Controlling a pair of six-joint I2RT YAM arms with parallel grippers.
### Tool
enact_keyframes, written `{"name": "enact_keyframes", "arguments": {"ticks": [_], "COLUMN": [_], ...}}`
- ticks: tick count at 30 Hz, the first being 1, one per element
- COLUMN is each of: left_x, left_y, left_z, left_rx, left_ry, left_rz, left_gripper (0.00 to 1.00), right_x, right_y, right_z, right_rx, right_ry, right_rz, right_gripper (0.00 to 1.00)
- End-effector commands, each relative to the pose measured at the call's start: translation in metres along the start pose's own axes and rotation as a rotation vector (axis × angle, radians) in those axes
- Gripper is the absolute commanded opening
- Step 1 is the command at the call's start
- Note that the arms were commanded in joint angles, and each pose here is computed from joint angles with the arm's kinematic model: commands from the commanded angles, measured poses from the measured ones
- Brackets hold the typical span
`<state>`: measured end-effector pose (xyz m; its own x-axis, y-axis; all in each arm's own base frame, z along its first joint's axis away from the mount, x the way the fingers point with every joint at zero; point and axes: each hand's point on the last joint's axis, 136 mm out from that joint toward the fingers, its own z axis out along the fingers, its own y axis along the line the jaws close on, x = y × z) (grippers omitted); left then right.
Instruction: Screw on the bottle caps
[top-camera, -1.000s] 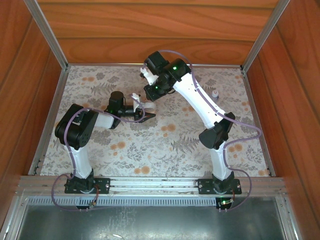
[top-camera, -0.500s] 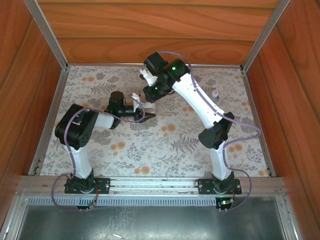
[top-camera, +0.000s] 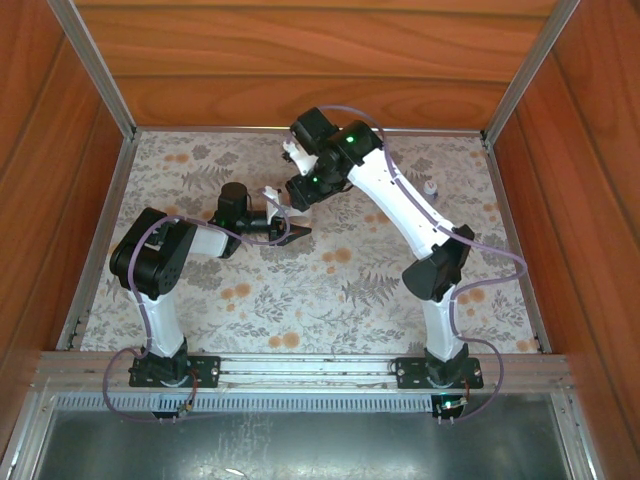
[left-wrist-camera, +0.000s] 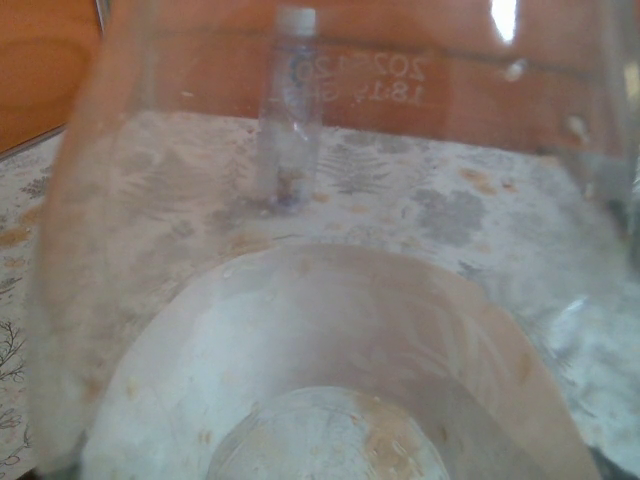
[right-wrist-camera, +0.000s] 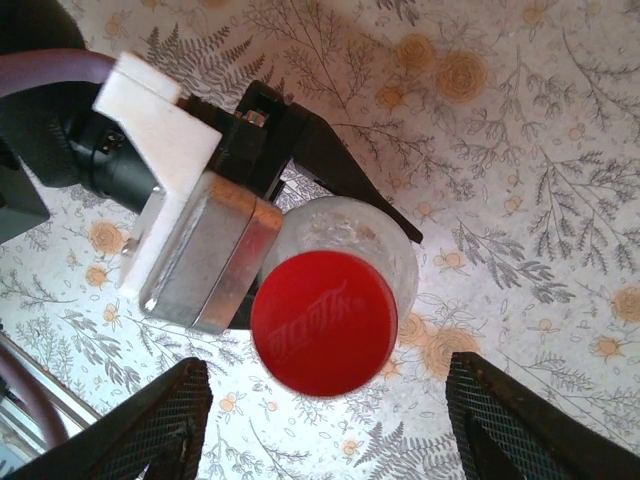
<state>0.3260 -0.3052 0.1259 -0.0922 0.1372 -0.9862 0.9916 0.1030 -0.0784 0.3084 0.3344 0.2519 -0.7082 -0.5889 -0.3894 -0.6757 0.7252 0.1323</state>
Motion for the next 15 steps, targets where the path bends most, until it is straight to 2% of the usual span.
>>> {"name": "enact_keyframes", "arguments": {"ticks": [1, 4, 8, 12, 15], "left_x": [0.037, 0.036, 0.036, 0.037, 0.037], "left_y": [-0.011, -0.011, -0.011, -0.011, -0.012], "left_z": [0.003, 0.003, 0.003, 0.003, 0.003], "left_rx": [0.039, 0.039, 0.041, 0.040, 0.040], "left_ry": [0.074, 0.073, 0.073, 0.073, 0.074], "left_rz": [-0.154, -0.153, -0.154, -0.154, -0.153], "left_gripper": [0.59, 0.59, 0.59, 0.59, 0.59], "right_x": [-0.007, -0.012, -0.023, -0.029, -0.030], "right_y": [0.011, 0.012, -0.001, -0.007, -0.009], "right_z": [-0.036, -0.047, -0.049, -0.039, -0.031], "right_rx": [-0.047, -0.068, -0.051, -0.041, -0.037], "right_ry": [-0.108, -0.176, -0.219, -0.202, -0.173], "right_rz": [-0.038, -0.043, 0.046, 0.068, 0.066], "right_gripper": [0.70, 0.70, 0.63, 0.52, 0.49]}}
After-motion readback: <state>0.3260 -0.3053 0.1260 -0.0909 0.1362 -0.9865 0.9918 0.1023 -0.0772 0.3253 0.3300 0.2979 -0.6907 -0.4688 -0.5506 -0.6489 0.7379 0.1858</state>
